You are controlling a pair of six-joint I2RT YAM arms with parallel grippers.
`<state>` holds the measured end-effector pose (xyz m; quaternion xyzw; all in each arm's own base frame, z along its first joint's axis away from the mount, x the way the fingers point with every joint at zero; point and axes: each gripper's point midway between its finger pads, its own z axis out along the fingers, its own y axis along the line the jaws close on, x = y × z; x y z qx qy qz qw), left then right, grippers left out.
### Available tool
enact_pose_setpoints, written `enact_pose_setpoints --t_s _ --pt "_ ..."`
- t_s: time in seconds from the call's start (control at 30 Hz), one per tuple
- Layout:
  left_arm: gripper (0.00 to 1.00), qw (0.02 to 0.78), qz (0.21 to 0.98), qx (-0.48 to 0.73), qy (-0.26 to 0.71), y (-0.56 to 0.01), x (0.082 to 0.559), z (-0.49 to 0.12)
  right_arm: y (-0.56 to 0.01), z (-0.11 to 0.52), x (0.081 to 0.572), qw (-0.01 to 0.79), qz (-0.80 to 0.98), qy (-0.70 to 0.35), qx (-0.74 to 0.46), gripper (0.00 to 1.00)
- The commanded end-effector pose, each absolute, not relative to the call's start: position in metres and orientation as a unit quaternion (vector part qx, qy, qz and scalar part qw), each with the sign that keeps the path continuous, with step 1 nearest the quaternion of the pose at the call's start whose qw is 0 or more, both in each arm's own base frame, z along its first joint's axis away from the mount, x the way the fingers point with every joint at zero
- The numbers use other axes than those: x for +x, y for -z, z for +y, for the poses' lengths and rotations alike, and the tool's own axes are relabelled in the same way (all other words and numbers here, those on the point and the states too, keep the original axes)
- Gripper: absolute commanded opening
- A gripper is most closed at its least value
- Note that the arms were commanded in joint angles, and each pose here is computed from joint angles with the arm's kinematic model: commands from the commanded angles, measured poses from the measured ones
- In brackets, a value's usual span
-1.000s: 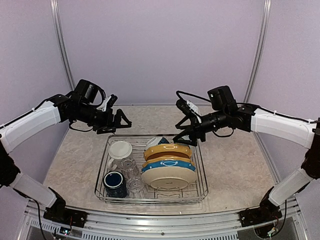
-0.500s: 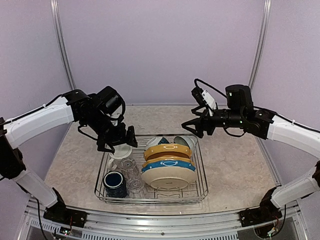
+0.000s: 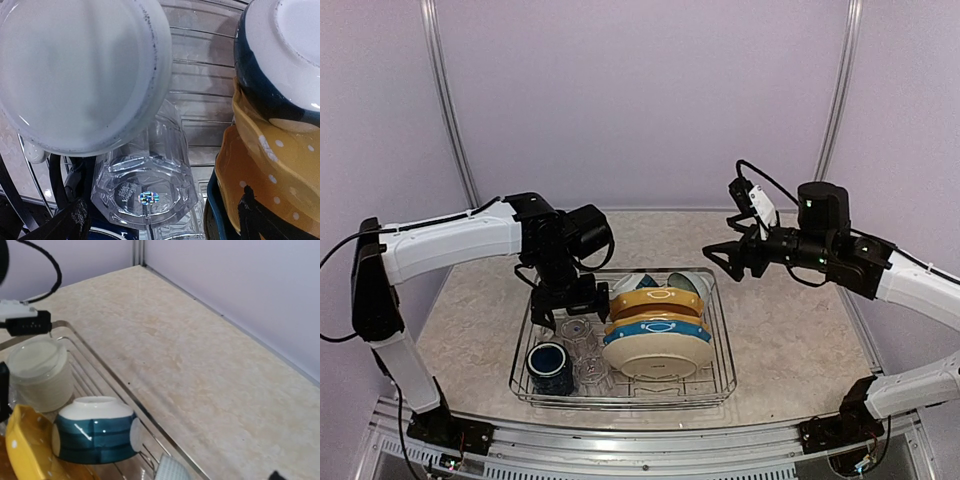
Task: Unload the mixed dishes from the dish rack
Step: Grab the cup from the dish rack.
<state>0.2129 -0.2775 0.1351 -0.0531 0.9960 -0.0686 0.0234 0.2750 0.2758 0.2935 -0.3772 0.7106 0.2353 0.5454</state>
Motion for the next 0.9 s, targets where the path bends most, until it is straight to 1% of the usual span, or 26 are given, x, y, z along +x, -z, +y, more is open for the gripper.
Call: enact_pose_setpoints --t_s 0.0,0.1,0.2,0.33,0.47,0.63,0.77,0.87 --pt "0.98 0.025 0.998 -0.056 0.026 -0.123 0.219 -0.275 -0.296 0.269 0.272 0.555 0.711 -0.226 -0.368 0.91" --pt "0.93 0.029 0.998 -0.054 0.001 -0.114 0.224 -0.271 -0.295 0.264 0.270 0.559 0.712 -0.220 -0.364 0.92" --pt "0.88 0.024 0.999 -0.049 -0.003 -0.106 0.226 -0.274 -0.294 0.261 0.270 0.560 0.715 -0.216 -0.359 0.92" --pt "0.83 0.023 0.998 -0.048 -0.017 -0.097 0.228 -0.273 -0.292 0.259 0.270 0.557 0.719 -0.215 -0.356 0.92" --pt "0.72 0.028 0.998 -0.048 -0.025 -0.098 0.229 -0.269 -0.292 0.258 0.271 0.556 0.723 -0.213 -0.351 0.92" --pt "0.60 0.036 0.998 -0.047 -0.024 -0.117 0.227 -0.263 -0.294 0.258 0.273 0.556 0.724 -0.212 -0.348 0.92" --pt "0.52 0.053 0.997 -0.049 -0.005 -0.144 0.223 -0.256 -0.296 0.260 0.278 0.557 0.727 -0.210 -0.342 0.92" --pt "0.50 0.072 0.996 -0.051 0.020 -0.167 0.219 -0.251 -0.299 0.262 0.283 0.560 0.728 -0.210 -0.334 0.92"
